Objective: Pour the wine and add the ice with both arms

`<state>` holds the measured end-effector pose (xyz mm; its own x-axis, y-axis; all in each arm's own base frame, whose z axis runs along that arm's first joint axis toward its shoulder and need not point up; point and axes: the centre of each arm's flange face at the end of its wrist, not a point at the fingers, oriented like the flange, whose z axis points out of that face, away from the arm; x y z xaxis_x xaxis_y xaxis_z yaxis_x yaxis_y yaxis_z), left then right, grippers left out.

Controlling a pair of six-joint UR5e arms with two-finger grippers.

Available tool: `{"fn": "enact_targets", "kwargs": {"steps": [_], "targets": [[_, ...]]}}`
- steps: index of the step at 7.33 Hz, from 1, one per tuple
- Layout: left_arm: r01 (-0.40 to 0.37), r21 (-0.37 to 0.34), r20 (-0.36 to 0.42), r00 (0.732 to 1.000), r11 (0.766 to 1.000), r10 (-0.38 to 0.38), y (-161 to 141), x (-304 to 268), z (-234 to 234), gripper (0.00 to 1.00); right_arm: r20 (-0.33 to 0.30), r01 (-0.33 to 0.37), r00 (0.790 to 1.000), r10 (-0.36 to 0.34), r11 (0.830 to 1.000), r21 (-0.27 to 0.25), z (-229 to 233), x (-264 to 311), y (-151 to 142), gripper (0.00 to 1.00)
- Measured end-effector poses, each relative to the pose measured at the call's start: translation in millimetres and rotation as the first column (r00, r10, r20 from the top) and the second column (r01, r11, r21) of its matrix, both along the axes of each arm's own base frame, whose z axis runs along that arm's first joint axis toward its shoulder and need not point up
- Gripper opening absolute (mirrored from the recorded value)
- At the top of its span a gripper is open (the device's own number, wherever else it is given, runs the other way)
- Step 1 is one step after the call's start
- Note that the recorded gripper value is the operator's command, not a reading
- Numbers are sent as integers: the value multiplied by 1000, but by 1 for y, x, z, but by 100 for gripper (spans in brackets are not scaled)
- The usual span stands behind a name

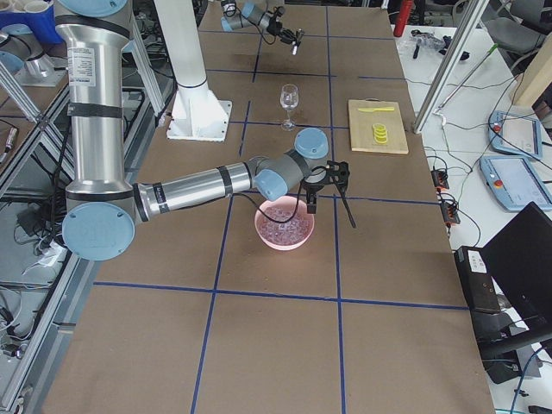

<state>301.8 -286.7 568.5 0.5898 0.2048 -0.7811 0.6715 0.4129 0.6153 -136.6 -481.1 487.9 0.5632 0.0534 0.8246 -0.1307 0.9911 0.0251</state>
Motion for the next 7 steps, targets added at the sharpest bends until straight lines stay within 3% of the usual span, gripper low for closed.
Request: {"fn": "enact_targets", "kwargs": {"steps": [3, 7], "targets": [[7, 7, 55, 998, 1000, -8, 13, 50, -17, 6, 0, 1, 1000, -1, 1000, 0, 0, 0, 1, 100], [-14, 8, 104, 994, 1000, 13, 29, 74, -16, 20, 1, 3, 1000, -3, 1000, 0, 0, -1, 1, 100]]}}
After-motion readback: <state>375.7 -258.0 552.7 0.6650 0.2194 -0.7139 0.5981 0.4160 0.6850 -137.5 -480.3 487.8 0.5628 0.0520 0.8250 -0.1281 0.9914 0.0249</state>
